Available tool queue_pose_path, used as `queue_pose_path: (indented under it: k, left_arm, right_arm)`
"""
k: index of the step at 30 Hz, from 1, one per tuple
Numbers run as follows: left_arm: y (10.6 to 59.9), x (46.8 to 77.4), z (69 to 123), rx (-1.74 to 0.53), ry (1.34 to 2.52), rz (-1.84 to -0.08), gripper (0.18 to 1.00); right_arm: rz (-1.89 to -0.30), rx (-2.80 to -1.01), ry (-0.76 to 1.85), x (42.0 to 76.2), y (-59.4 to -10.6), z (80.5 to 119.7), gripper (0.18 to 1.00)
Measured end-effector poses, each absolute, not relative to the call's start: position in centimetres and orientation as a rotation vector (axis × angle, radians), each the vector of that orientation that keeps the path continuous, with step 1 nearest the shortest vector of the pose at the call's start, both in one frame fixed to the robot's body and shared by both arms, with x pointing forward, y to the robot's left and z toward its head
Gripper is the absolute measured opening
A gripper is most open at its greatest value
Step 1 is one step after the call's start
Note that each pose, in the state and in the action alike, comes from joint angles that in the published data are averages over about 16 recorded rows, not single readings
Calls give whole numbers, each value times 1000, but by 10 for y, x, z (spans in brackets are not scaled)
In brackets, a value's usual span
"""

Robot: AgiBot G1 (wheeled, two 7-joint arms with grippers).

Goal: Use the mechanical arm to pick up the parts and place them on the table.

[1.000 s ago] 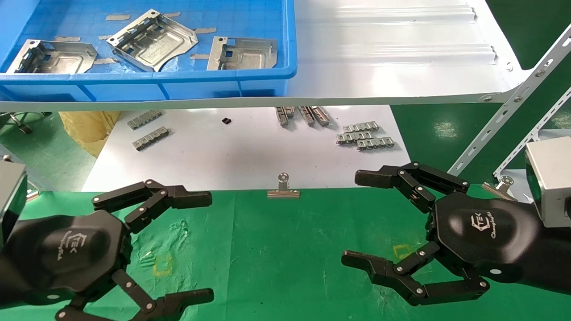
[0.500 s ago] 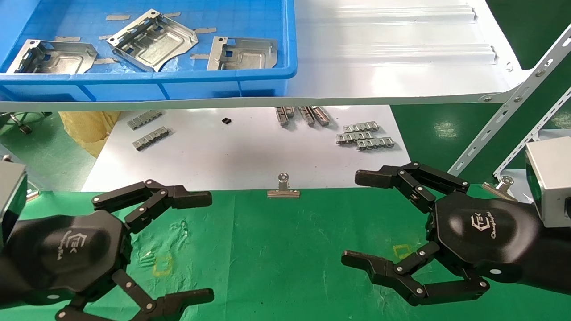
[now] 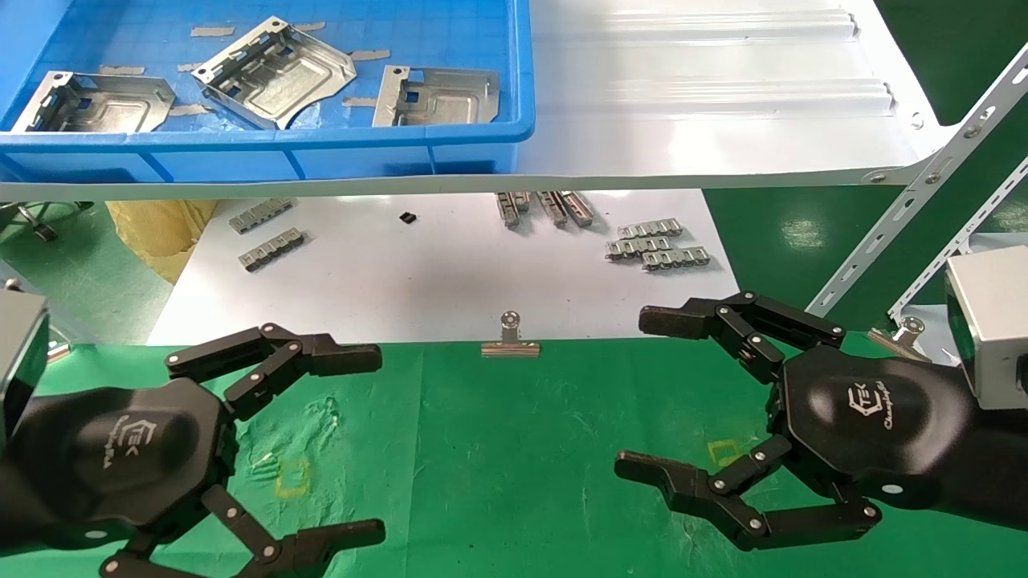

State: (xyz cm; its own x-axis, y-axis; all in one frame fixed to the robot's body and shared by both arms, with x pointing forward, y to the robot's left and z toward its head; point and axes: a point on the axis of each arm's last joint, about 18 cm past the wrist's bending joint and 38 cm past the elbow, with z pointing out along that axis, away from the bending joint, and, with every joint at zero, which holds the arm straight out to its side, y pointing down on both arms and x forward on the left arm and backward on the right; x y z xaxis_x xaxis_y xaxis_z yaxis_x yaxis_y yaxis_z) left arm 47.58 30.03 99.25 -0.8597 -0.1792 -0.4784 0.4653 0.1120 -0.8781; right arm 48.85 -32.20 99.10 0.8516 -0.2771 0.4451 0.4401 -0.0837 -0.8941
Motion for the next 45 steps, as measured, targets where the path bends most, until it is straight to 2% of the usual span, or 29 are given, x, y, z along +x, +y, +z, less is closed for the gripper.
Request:
queue_pose_path:
  k: [16,22,28,34,40,45]
  left_arm:
    - [300,476,992,277,1923,-1798,1001]
    - [300,476,992,277,1923,-1798,1001]
    - [300,476,992,277,1923,-1798,1001]
    - [300,476,993,279,1923,-1797,1001]
    - [299,476,1004,309,1901,-1766,1001]
    - [297,486,1034,337,1851,-1701,1001]
  right_arm:
    - [-598,-1544,-134,489,-322,991,992]
    - [-598,-1544,-134,489,-322,991,960]
    - [-598,-1544,-134,489,-322,991,897]
    - [-598,-1544,-134,489,-322,991,795]
    - [-598,-1544,-134,489,-322,991,663]
    - [-598,-1544,-134,489,-322,991,536]
